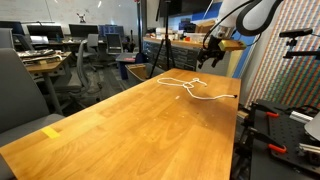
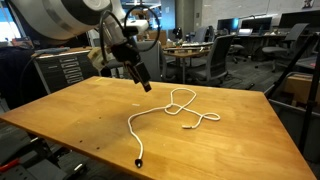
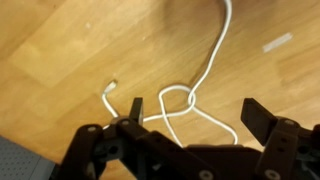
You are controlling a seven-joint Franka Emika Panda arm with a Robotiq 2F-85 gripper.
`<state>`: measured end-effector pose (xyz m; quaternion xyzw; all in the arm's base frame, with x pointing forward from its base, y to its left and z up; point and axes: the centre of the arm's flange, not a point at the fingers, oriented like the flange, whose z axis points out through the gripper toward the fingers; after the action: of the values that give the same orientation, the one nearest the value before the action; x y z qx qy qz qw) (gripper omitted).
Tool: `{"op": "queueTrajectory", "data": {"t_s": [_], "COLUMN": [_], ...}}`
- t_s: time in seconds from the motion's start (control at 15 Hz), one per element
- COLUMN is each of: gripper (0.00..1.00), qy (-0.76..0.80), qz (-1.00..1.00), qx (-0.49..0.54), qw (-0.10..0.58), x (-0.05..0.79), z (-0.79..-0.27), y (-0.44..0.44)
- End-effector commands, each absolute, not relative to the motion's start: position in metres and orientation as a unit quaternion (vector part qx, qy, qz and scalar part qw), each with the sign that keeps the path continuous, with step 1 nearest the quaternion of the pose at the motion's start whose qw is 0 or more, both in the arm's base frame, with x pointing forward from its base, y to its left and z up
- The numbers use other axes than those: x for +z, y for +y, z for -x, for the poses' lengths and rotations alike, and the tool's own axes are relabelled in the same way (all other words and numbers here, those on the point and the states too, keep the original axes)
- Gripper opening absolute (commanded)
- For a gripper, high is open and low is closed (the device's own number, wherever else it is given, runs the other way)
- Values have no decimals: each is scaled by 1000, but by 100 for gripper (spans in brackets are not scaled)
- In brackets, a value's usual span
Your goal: Tie a knot using the white chord
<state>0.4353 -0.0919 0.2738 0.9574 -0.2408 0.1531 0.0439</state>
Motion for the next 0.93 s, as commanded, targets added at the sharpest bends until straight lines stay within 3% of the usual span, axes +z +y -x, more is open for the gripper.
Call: {"op": "queueTrajectory", "data": {"t_s": [0.0, 0.33, 0.4, 0.87], "gripper": [100, 100, 100, 100], "qy": [-259, -240, -260, -262], "qz": [-962, -967, -962, -963], "qx": [87, 85, 74, 59], "qw": [-2, -28, -25, -13], "x": [252, 231, 261, 221], "z": [-478, -502, -455, -481], "y": [-86, -77, -60, -77]}}
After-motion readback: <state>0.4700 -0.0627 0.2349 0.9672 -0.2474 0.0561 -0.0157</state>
